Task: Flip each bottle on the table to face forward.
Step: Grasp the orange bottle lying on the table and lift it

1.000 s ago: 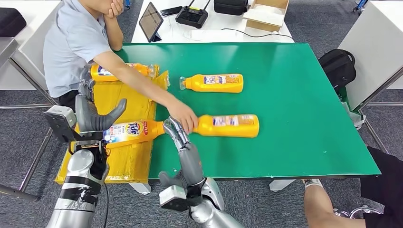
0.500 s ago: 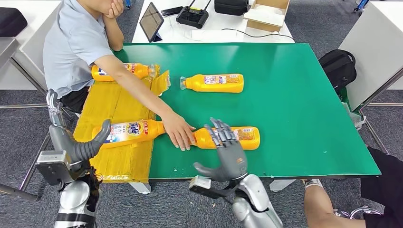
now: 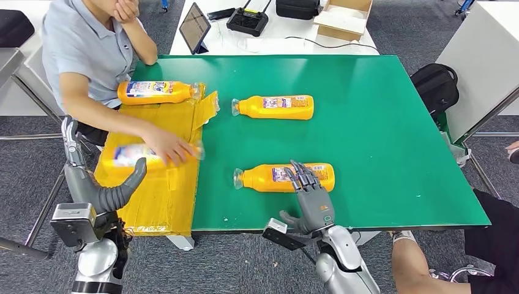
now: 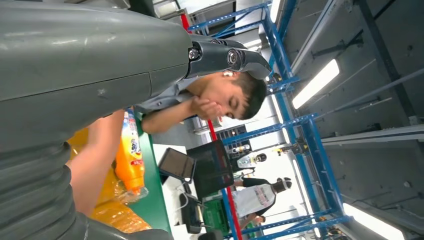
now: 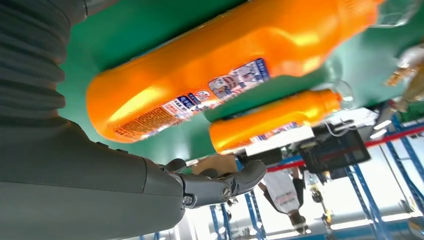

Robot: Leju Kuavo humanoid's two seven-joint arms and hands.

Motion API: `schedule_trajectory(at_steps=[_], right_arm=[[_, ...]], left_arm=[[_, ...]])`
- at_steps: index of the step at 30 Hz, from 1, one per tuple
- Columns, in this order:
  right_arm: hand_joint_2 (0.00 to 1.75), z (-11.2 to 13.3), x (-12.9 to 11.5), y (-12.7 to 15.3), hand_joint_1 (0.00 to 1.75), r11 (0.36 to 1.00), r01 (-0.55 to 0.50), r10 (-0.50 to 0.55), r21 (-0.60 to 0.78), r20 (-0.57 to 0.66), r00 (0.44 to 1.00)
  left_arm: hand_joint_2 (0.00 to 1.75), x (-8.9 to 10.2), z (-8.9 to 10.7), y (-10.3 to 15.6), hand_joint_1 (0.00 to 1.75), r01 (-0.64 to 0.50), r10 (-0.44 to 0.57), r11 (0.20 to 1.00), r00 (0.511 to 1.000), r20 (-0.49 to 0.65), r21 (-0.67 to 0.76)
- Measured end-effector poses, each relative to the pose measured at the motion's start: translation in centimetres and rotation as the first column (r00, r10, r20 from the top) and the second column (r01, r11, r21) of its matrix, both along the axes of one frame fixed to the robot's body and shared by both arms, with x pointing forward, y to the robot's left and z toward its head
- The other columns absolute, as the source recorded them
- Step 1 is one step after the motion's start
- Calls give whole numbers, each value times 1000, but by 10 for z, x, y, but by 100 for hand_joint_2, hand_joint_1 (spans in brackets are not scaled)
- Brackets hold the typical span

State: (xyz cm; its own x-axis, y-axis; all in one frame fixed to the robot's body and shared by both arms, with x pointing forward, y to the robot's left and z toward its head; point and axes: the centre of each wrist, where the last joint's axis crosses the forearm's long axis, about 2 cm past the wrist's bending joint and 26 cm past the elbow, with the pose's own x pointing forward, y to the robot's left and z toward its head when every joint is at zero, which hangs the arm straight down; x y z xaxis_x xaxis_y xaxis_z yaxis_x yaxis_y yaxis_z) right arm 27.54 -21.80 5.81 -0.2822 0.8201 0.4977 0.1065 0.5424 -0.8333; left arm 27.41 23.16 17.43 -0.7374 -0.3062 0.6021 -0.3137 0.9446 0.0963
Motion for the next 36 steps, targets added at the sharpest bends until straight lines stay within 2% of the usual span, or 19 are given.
schedule_trajectory(at_steps=[10, 18, 24, 28, 31, 36], right_arm=[[175, -5, 24, -17, 0, 995, 75, -76, -61, -11, 997], [175, -8, 29, -27, 0, 990, 115, -119, -81, -56, 991], [175, -12, 29, -30, 0, 990, 113, -121, -88, -82, 989], [175, -14, 31, -30, 0, 996, 79, -87, -52, -183, 979], [175, -8, 41, -31, 0, 998, 51, -56, -27, -251, 966], [175, 5, 60, -34, 0, 996, 51, -69, -70, -278, 958]], left_arm=[[175, 3, 5, -7, 0, 47, -46, 999, 999, 13, -4], [175, 4, 6, -8, 0, 55, -55, 998, 998, -1, -5], [175, 4, 5, -7, 0, 57, -57, 998, 998, -6, -2], [175, 4, 4, -6, 0, 56, -56, 998, 998, -16, 13], [175, 6, 4, -5, 0, 57, -56, 998, 998, -28, 31], [175, 10, 7, -3, 0, 57, -55, 997, 998, -35, 53]])
